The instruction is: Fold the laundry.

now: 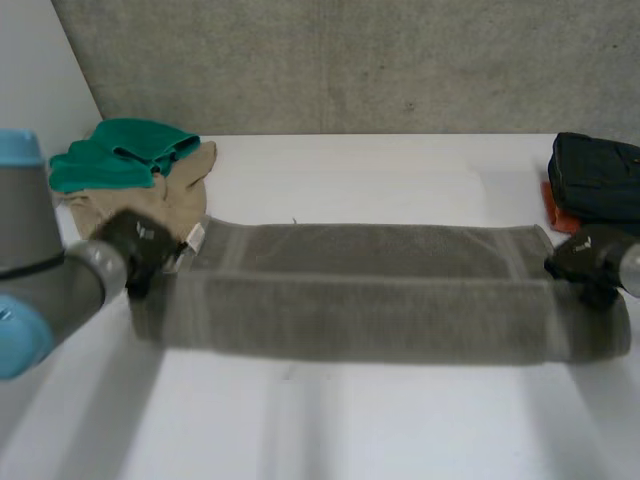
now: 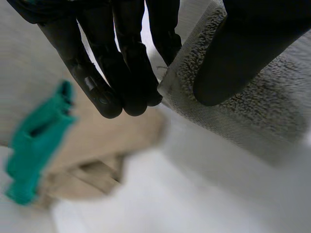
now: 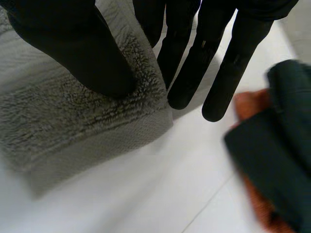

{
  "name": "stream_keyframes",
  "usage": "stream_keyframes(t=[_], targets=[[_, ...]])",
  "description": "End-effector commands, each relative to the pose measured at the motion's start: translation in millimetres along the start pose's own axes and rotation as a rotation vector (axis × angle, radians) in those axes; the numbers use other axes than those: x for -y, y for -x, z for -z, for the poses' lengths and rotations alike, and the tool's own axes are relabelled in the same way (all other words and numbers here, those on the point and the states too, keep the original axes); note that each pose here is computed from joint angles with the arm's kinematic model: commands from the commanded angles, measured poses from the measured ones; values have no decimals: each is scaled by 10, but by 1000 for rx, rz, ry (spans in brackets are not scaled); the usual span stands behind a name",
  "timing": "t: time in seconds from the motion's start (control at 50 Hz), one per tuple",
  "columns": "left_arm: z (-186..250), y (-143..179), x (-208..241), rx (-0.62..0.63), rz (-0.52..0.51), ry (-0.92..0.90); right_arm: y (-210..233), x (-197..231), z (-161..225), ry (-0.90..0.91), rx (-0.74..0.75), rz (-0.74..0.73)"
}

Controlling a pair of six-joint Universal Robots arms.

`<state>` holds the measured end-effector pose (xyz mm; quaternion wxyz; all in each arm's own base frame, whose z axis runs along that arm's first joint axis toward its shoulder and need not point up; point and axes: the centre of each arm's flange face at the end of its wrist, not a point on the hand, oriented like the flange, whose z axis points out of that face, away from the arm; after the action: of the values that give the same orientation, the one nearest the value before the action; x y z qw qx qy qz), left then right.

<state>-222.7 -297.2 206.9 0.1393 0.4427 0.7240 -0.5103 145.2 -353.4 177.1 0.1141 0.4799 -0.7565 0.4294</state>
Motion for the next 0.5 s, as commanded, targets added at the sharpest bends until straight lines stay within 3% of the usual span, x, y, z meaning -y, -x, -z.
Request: stream_keyframes(t=[0.02, 0.22, 0.32, 0.4, 0.5], targets=[[-650, 128, 258, 133, 3, -108, -124, 158, -432, -131, -157, -30], [-1344, -103, 426, 193, -7, -182, -213, 308, -1066, -278, -368, 26], [-1455, -234, 496, 203, -1, -201, -101, 299, -1353, -288, -403, 47], [-1322, -192, 651, 211, 42, -232, -169, 292, -1276, -228, -426, 4], [-1051, -21, 745, 204, 193, -260, -223, 303, -757, -150, -318, -203]])
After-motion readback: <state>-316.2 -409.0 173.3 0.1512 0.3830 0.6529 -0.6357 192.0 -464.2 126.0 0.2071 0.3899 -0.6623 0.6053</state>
